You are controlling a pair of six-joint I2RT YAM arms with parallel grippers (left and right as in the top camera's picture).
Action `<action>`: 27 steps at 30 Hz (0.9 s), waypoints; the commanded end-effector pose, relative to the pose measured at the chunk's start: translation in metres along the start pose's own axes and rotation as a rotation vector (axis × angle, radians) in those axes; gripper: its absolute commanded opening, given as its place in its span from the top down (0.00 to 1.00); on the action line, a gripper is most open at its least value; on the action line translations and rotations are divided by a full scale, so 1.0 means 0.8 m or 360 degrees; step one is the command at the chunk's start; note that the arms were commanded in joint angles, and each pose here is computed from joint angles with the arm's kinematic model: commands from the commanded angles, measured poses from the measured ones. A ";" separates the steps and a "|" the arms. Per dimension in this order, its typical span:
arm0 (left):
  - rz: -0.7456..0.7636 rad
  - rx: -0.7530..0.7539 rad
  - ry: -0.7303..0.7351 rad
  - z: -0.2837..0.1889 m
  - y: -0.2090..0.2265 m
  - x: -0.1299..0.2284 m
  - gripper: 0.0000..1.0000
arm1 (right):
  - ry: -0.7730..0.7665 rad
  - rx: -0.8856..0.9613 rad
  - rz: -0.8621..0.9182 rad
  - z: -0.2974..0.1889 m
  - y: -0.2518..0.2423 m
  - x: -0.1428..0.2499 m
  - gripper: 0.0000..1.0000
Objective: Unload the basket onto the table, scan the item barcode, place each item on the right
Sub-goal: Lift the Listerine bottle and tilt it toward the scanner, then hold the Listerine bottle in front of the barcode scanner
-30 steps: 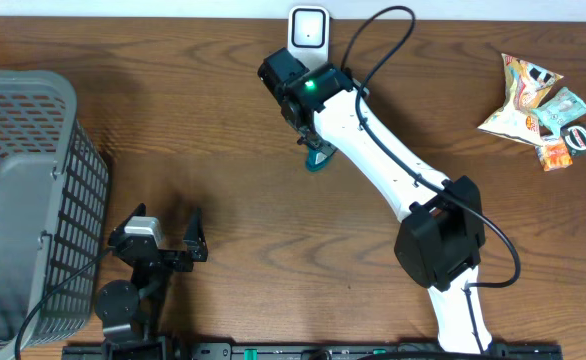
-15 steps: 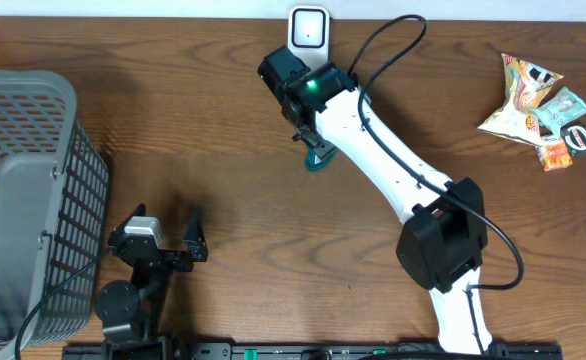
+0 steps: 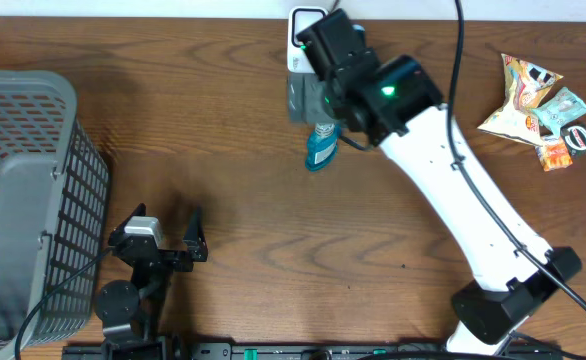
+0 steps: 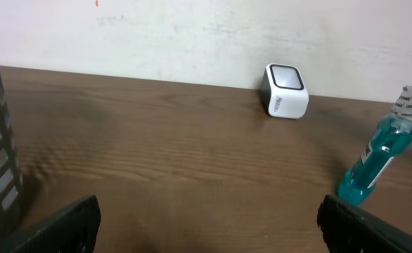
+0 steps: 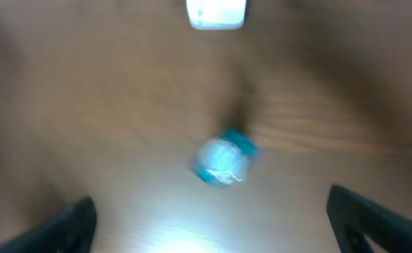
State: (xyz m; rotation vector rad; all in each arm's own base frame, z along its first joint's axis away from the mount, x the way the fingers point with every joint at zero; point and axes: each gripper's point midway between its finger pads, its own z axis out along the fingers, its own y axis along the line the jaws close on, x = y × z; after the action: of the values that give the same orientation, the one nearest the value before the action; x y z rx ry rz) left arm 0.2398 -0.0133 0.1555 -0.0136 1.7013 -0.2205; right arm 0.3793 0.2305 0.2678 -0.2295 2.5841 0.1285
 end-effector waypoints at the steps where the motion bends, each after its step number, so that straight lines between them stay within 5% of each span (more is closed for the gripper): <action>1: -0.0003 0.0022 0.0064 0.001 -0.002 0.018 0.02 | 0.0230 -0.0129 -0.1397 0.022 -0.016 0.035 0.01; 8: -0.0004 0.0023 0.0064 0.001 -0.002 0.018 0.02 | 0.0237 0.0032 -0.1536 0.041 -0.066 0.011 0.01; 18: -0.0004 0.0022 0.0064 0.001 -0.002 0.018 0.02 | -0.0124 -0.0855 -0.2065 0.056 -0.054 0.017 0.01; 27: -0.0003 0.0022 0.0064 0.001 -0.002 0.018 0.02 | -0.0230 -0.1203 -0.2134 0.103 -0.041 0.034 0.01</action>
State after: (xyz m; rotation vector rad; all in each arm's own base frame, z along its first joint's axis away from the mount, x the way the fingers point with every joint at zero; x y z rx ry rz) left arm 0.2398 -0.0133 0.1555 -0.0133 1.7013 -0.2203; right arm 0.4122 0.1834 0.1910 -1.9253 1.8004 0.4097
